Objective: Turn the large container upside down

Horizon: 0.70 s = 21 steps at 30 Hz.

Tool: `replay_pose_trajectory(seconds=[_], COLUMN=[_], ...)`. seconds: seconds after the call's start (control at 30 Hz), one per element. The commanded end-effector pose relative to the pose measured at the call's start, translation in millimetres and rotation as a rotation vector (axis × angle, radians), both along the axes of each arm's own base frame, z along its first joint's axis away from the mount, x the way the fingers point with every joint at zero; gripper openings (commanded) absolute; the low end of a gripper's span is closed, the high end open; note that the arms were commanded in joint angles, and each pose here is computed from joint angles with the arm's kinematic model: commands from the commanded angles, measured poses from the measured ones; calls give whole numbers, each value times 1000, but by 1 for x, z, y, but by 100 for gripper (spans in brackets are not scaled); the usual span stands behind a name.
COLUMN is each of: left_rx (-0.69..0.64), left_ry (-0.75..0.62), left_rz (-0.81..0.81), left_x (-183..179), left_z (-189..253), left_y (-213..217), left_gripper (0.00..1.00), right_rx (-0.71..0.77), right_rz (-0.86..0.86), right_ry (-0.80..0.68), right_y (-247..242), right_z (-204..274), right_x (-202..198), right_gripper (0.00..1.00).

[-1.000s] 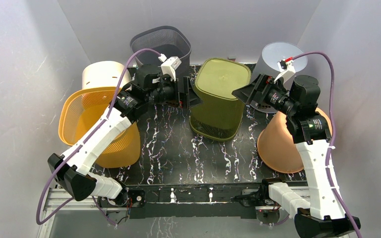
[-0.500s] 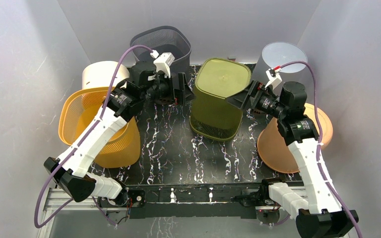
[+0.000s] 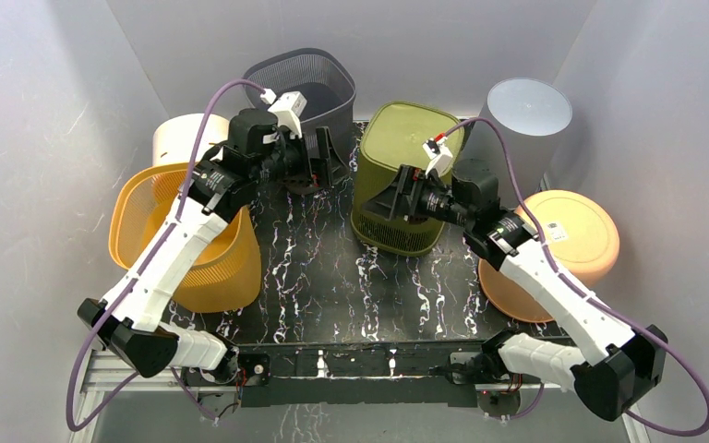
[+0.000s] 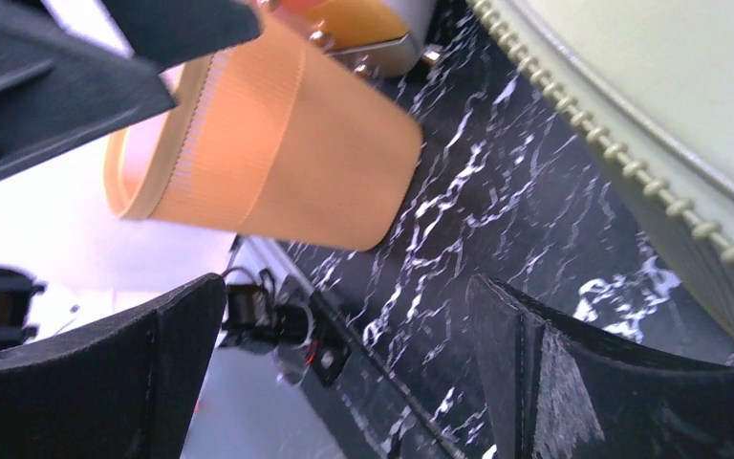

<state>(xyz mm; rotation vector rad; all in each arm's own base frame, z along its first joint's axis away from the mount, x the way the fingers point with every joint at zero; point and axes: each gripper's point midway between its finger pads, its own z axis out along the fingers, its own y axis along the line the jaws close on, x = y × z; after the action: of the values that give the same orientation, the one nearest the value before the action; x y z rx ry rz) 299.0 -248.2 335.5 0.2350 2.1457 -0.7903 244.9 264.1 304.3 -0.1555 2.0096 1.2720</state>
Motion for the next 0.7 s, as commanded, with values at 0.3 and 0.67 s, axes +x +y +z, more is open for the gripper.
replay_pose_trajectory(seconds=[0.3,0.67], left_rx=[-9,91], left_ry=[-97,-210], left_rz=[68,108], left_x=[5,51], left_z=[51,69], left_y=[24,31], left_gripper=[98,98], right_rx=[-175,-116], right_rz=[-413,-336], right_ry=[-156,-181], right_y=[-68,-70], right_z=[-8,23], right_x=[159,152], right_gripper=[98,98])
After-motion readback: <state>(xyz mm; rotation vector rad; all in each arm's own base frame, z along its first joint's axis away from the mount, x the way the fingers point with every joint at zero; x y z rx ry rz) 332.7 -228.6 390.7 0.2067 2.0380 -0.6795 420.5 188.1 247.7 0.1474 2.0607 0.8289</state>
